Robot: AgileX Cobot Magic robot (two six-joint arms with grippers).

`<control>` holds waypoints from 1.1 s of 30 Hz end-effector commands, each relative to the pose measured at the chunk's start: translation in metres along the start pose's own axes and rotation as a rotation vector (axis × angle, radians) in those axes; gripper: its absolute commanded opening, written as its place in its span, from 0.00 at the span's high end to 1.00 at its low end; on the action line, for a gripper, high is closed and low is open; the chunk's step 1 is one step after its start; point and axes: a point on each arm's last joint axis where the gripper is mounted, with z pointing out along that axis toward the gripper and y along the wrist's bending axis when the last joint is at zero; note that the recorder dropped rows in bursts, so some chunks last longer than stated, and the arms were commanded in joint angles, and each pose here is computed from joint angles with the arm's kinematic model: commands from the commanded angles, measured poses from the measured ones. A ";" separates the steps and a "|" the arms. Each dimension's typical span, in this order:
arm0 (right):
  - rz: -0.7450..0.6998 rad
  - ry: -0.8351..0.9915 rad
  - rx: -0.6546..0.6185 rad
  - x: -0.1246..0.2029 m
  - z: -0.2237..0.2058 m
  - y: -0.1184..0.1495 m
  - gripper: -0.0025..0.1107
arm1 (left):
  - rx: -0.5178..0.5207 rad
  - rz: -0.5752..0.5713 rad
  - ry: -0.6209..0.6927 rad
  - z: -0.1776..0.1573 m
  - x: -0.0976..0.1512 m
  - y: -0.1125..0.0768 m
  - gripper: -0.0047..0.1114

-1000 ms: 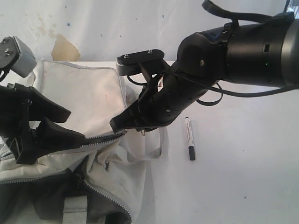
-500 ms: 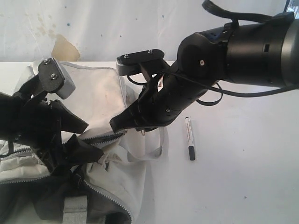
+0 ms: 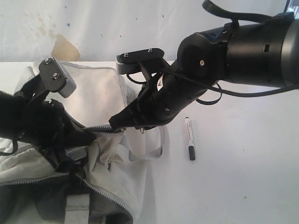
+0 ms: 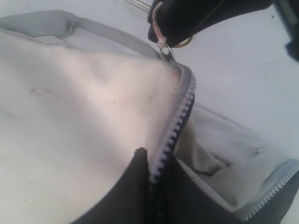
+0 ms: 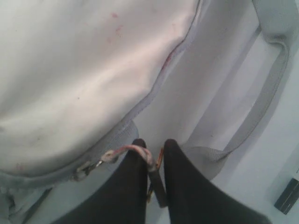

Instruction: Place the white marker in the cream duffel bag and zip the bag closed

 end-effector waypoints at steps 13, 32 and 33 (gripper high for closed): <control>-0.048 -0.274 0.088 -0.027 -0.002 -0.030 0.98 | -0.020 0.122 0.004 -0.028 0.004 -0.016 0.96; 0.142 -0.412 0.103 -0.039 0.039 -0.063 0.98 | -0.006 0.279 0.113 -0.045 0.014 -0.025 0.96; 0.183 -0.393 0.105 -0.039 0.040 -0.067 0.98 | -0.004 0.279 0.114 -0.045 0.014 -0.025 0.96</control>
